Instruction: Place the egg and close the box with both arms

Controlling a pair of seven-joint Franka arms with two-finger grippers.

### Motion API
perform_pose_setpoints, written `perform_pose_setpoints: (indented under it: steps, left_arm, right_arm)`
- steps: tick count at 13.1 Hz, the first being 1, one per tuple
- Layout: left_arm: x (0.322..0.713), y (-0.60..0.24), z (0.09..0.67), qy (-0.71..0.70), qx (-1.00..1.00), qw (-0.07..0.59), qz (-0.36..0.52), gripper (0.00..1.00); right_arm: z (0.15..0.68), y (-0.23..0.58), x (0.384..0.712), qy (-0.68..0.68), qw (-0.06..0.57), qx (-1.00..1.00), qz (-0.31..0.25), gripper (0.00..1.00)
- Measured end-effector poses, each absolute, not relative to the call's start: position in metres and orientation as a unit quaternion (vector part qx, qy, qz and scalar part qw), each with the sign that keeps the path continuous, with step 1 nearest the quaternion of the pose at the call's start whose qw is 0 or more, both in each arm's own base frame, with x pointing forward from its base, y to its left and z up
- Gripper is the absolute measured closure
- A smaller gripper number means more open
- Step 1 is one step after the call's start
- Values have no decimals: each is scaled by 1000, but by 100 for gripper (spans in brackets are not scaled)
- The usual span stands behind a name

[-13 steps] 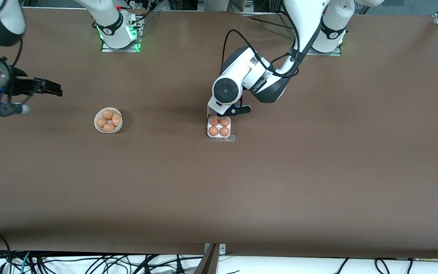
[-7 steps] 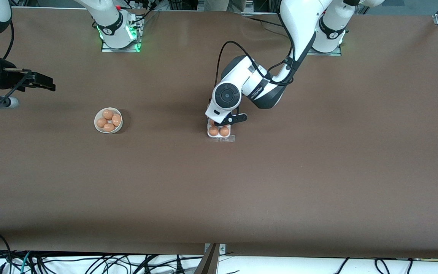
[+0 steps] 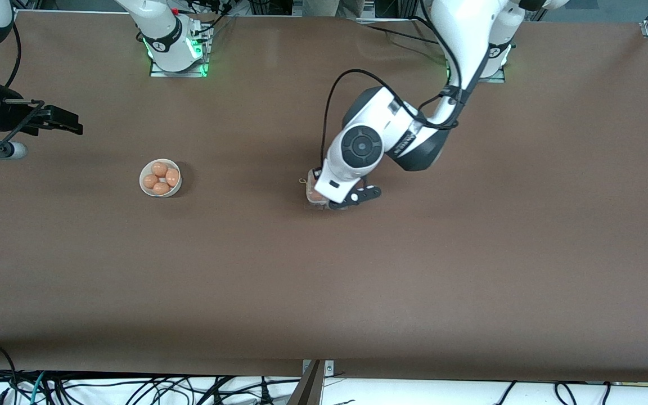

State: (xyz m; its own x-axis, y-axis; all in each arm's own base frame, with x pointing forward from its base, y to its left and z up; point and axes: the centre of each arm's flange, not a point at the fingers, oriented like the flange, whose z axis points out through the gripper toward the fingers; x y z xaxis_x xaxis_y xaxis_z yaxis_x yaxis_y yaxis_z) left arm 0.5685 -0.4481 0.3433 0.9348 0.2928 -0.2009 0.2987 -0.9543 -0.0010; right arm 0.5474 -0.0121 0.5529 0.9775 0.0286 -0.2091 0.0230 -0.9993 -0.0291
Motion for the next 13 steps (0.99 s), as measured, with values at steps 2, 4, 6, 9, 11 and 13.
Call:
perform_pose_setpoints:
  steps: [2, 4, 6, 9, 11, 13]
  left_arm:
    - [589, -420, 376, 140, 989, -28, -28, 56]
    - [612, -381, 407, 139, 989, -48, 8, 36]
    - [638, -331, 431, 123, 991, -54, 9, 14]
    - [672, -256, 460, 95, 994, -53, 7, 0]
    - [688, -205, 467, 90, 994, -55, 1, 0]
    - [698, -160, 478, 90, 994, -54, -1, 0]
  right_arm:
    - [553, -11, 547, -14, 13, -994, 106, 0]
    - [553, -11, 547, -14, 14, -994, 106, 0]
    - [554, -12, 547, -14, 14, -994, 106, 0]
    - [559, -13, 548, -13, 14, -995, 101, 0]
    - [564, -14, 548, -13, 15, -995, 97, 0]
    - [565, -12, 547, -14, 16, -995, 101, 0]
